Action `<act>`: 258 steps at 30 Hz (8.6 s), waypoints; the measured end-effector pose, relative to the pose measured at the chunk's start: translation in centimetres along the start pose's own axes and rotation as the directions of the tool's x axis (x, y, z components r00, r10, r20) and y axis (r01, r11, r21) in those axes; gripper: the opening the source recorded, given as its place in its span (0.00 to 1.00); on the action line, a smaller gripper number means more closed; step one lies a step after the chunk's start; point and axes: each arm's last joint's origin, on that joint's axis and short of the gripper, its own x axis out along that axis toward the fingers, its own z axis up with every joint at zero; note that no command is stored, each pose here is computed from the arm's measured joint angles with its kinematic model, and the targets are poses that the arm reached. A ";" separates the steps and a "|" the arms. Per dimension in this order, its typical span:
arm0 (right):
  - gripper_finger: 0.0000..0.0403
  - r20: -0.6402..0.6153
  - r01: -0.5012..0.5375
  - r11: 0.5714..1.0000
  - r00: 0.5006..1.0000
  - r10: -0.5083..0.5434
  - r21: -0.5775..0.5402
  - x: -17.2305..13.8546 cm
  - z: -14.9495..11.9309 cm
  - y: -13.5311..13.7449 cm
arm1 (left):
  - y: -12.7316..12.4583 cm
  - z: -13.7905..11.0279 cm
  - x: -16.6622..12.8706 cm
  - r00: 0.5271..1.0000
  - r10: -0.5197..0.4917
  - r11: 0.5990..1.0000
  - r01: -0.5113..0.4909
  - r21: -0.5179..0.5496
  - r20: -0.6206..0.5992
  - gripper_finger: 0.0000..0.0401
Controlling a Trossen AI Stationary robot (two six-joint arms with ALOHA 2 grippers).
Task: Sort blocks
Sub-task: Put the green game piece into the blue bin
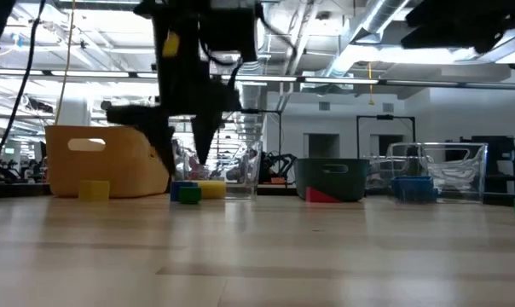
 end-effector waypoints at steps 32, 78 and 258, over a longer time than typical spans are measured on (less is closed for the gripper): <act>0.47 0.046 0.006 1.000 0.999 -0.007 0.016 -1.2 0.2 0.1 | 0.0 0.3 5.1 0.980 -0.194 0.932 0.199 0.303 -0.049 0.46; 0.59 -0.240 -0.167 0.503 0.967 -0.085 -0.848 11.2 5.3 9.2 | 0.8 2.9 -7.8 0.558 -0.157 0.881 0.451 -0.140 0.815 0.36; 0.28 -0.729 0.398 0.904 0.664 -0.167 0.156 5.6 -2.4 -12.4 | -11.0 4.5 -4.1 0.801 0.305 0.844 0.023 -0.536 0.516 0.57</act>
